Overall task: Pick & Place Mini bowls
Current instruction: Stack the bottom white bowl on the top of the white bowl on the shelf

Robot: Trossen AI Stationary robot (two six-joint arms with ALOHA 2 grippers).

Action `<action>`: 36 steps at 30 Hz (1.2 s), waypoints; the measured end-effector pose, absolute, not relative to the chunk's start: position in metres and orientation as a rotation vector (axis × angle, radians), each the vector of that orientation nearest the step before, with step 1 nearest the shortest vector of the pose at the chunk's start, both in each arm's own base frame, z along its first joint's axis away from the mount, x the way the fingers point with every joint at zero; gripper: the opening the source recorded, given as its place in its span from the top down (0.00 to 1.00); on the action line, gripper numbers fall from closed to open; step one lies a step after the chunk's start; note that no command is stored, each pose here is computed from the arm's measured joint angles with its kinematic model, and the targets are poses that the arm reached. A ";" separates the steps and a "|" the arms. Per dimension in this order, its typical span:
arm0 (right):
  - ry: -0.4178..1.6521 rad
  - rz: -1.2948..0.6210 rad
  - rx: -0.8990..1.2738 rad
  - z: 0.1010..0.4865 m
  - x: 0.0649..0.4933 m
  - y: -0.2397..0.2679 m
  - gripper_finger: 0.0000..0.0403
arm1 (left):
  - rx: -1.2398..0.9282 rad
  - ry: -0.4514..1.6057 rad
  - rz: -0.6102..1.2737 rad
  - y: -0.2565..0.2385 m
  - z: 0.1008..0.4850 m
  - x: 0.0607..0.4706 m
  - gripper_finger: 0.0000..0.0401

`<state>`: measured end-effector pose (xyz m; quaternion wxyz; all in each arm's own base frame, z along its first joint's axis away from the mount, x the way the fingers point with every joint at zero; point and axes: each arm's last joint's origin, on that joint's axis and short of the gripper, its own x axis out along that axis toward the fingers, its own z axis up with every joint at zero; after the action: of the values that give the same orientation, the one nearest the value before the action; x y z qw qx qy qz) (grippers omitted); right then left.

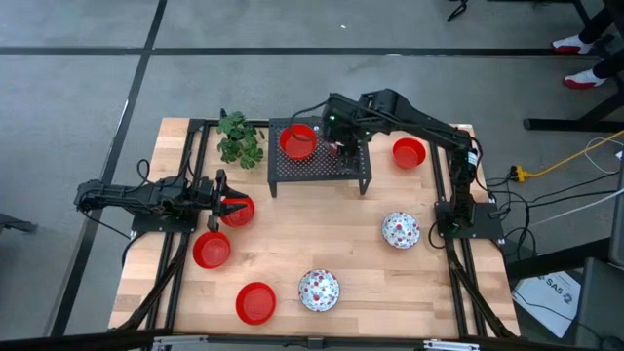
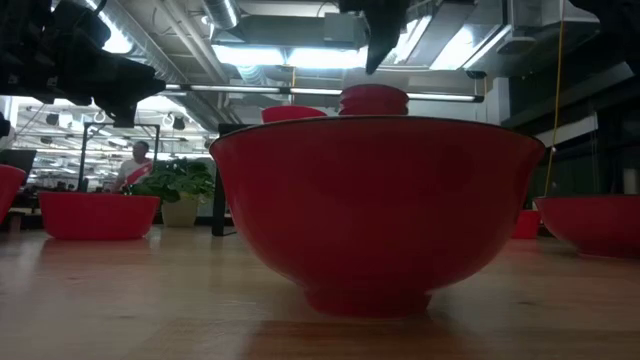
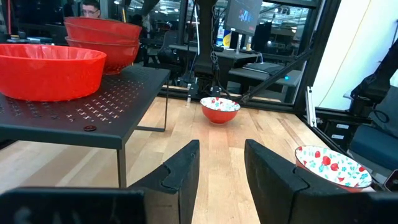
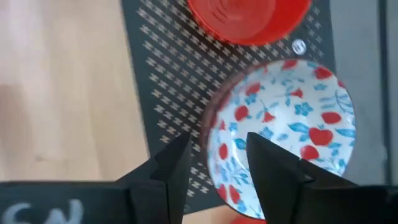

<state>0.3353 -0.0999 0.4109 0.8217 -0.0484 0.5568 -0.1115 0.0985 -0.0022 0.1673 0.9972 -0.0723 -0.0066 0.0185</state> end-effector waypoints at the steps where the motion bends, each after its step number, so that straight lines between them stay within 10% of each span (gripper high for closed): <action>1: 1.169 -0.223 -0.092 0.414 0.335 -0.099 0.61 | -0.145 -0.013 0.037 -0.002 0.167 0.099 0.69; 36: 0.821 0.342 0.195 0.440 0.356 0.134 0.61 | -0.145 -0.013 0.037 -0.002 0.167 0.099 0.69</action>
<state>0.3561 0.1344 0.4399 0.8982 0.0940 0.3964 0.1650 0.0986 -0.0023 0.1671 0.9972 -0.0723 -0.0064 0.0183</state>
